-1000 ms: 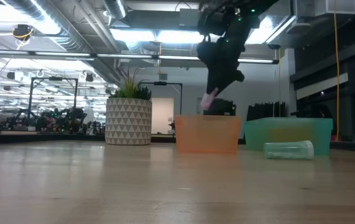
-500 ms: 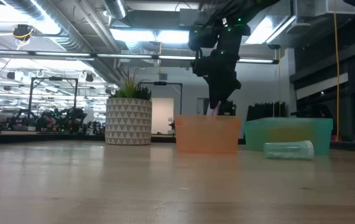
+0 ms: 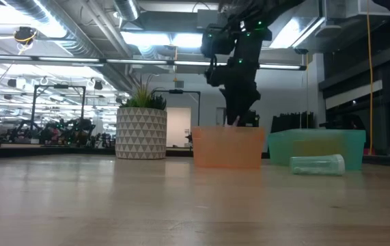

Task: Pick and place medicine bottles into bin by pill shape (circle, oval)
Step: Put the small pink bottle into the orange bin

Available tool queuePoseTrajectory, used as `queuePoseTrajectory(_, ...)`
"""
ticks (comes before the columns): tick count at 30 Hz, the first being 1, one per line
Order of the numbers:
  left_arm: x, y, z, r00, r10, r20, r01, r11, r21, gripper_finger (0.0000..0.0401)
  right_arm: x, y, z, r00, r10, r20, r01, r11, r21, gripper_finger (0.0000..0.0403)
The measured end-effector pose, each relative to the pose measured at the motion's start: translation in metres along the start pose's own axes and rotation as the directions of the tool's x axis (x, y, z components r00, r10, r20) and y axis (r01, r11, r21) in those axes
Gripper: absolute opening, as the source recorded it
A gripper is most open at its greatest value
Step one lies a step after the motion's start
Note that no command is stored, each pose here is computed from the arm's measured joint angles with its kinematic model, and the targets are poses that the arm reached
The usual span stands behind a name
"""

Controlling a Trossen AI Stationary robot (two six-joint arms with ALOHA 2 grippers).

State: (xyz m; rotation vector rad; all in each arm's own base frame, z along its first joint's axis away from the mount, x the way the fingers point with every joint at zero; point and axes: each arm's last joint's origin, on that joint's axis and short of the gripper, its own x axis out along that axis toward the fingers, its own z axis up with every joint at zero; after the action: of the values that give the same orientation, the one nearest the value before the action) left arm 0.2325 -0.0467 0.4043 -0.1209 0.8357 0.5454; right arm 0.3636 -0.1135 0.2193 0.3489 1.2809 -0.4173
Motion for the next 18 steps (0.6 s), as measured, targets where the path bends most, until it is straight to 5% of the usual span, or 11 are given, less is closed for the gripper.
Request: queuePoseTrajectory(18,0.000,0.000,0.000,1.000,-0.001,0.000,0.001,1.000,0.000,0.0187,0.035,0.002,0.005,0.999,-0.036,-0.039,0.036,0.999,-0.009,0.0122)
